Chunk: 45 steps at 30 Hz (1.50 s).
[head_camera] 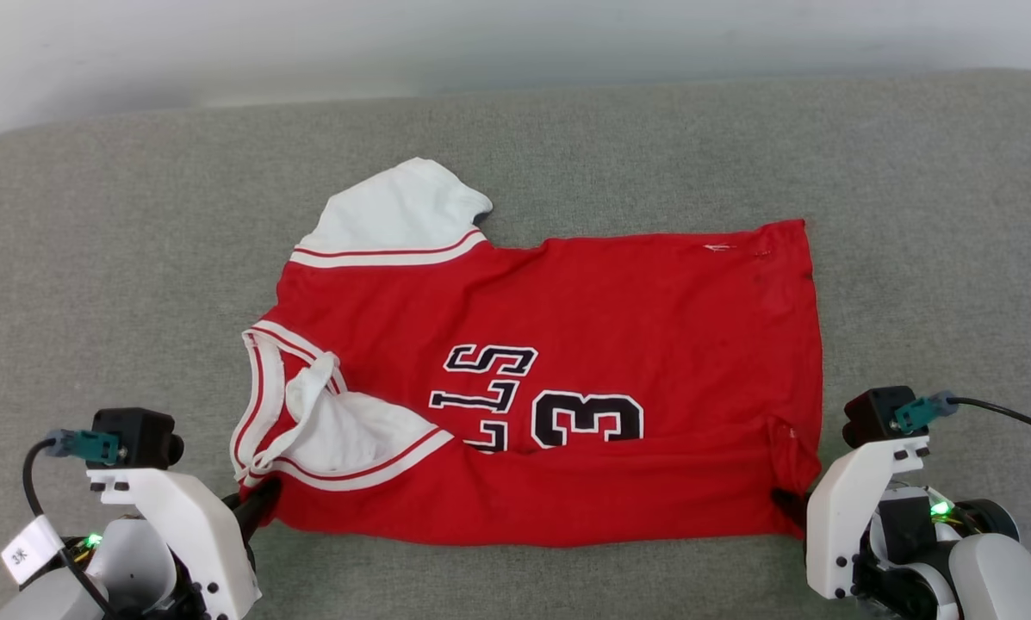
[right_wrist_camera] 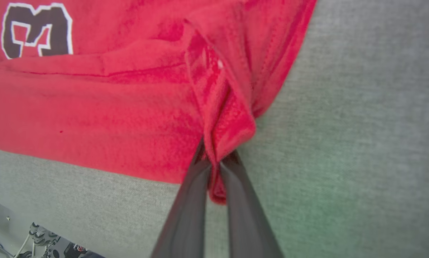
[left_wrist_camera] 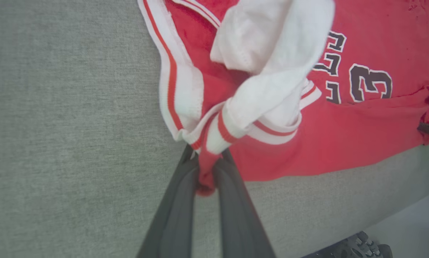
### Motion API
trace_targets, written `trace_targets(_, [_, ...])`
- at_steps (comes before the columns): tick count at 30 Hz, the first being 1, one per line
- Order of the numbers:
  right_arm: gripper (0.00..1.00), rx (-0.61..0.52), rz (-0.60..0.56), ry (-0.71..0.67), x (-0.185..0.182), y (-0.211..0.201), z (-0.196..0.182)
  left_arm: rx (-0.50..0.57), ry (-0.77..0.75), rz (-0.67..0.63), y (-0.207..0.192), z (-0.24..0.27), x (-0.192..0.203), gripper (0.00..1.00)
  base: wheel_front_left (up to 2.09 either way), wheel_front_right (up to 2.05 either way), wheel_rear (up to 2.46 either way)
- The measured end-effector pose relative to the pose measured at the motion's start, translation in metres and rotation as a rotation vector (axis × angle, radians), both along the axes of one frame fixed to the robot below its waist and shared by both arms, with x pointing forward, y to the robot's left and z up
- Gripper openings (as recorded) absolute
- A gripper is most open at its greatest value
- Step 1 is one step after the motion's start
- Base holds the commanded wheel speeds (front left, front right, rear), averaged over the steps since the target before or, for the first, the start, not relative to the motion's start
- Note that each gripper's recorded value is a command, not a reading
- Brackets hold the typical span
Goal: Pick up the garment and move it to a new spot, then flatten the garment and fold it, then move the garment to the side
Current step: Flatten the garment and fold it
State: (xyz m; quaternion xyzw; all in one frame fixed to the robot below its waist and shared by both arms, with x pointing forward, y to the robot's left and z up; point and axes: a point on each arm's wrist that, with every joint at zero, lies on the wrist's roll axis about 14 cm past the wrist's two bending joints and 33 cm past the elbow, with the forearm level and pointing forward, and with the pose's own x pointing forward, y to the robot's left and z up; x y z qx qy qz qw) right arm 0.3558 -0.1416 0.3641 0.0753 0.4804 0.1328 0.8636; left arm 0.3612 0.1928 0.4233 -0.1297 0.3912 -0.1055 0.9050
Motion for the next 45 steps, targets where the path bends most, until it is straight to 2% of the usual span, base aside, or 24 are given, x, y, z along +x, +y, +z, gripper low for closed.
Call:
trace_targets(9, [0.00,-0.012,0.010,-0.084,0.003,-0.006,0.025,0.004,-0.084,0.027,0.000,0.017,-0.013,0.00,0.00,0.00,0.00])
trace_targets(16, [0.00,-0.018,0.026,-0.109,-0.021,-0.010,0.040,-0.005,-0.101,0.057,-0.003,0.026,-0.045,0.00,0.00,0.00,0.00])
trace_targets(22, [0.00,-0.024,0.025,-0.113,-0.040,-0.015,0.044,-0.025,-0.066,0.106,0.002,0.021,-0.075,0.00,0.00,0.00,0.00])
trace_targets(28, [0.00,-0.026,0.000,-0.072,-0.056,-0.019,0.031,-0.077,0.012,0.134,-0.005,-0.002,-0.089,0.00,0.00,0.00,0.00])
trace_targets(29, [0.03,-0.022,-0.004,-0.072,-0.058,-0.018,0.029,-0.085,0.017,0.134,-0.007,-0.006,-0.090,0.00,0.00,0.00,0.00])
trace_targets(30, [0.44,-0.022,-0.009,-0.073,-0.059,-0.019,0.027,-0.094,0.012,0.141,-0.009,-0.008,-0.089,0.16,0.00,0.00,0.00])
trace_targets(31, [1.00,-0.020,-0.016,-0.082,-0.059,-0.019,0.027,-0.098,0.007,0.150,-0.009,-0.010,-0.086,0.56,0.00,0.00,0.00])
trace_targets(32, [1.00,-0.017,-0.024,-0.098,-0.058,-0.020,0.028,-0.101,0.007,0.146,-0.009,-0.011,-0.085,0.94,0.00,0.00,0.00])
trace_targets(33, [1.00,-0.015,-0.030,-0.117,-0.056,-0.020,0.029,-0.101,0.005,0.144,-0.009,-0.012,-0.082,1.00,0.00,0.00,0.00])
trace_targets(37, [1.00,0.006,-0.064,-0.285,-0.039,-0.020,0.051,-0.088,-0.074,0.139,-0.008,-0.003,-0.063,1.00,0.00,0.00,0.00])
trace_targets(41, [1.00,-0.036,-0.116,-0.536,-0.015,-0.036,0.088,-0.057,-0.243,0.166,0.001,0.025,-0.030,1.00,0.00,0.00,0.00])
trace_targets(45, [1.00,-0.102,-0.171,-0.716,-0.001,-0.055,0.118,-0.028,-0.422,0.176,0.004,0.059,0.003,1.00,0.00,0.00,0.00])
